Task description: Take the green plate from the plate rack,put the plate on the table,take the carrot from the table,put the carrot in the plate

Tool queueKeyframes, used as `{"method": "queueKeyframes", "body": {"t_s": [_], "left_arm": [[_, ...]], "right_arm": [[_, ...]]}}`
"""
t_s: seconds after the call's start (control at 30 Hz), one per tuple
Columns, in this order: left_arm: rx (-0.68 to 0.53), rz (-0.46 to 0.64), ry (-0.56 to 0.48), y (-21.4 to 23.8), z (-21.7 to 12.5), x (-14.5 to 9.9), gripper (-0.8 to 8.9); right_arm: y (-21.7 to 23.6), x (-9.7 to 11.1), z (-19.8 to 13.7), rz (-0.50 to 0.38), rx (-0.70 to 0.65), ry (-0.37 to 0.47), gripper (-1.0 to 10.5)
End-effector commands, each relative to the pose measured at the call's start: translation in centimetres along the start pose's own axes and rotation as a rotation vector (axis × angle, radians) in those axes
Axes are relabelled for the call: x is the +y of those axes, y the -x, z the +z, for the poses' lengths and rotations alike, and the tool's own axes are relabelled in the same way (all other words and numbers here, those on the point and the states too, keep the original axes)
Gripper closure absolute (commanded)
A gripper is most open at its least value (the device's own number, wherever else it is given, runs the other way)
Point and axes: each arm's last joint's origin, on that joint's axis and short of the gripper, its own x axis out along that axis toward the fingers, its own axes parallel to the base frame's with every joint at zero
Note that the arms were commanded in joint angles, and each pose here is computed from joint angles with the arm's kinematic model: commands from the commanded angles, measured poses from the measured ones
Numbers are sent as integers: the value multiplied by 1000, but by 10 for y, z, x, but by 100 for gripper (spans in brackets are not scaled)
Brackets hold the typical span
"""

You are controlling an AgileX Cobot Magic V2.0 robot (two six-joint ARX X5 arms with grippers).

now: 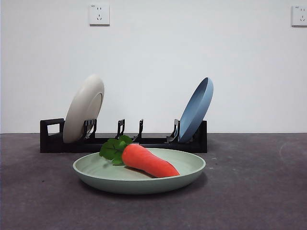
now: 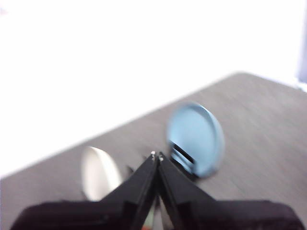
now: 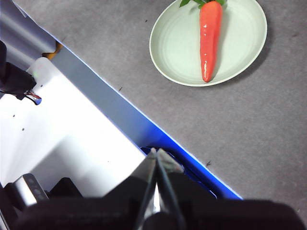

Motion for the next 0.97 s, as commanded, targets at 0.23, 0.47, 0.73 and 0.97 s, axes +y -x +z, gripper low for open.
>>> {"method": "queueKeyframes", "body": {"t_s": [0.23, 0.47, 0.73, 0.97], "left_arm": [[-261, 298, -60, 31, -36, 23, 817], [-276, 396, -48, 17, -131, 21, 817], [-156, 416, 59, 4, -225, 15, 817], [-111, 436, 74, -1, -269, 11, 817]], "right_arm": [[-1, 0, 0, -2, 0, -5, 946], [-1, 0, 0, -2, 0, -5, 946], [-1, 0, 0, -2, 0, -5, 946], [-1, 0, 0, -2, 0, -5, 946]]}}
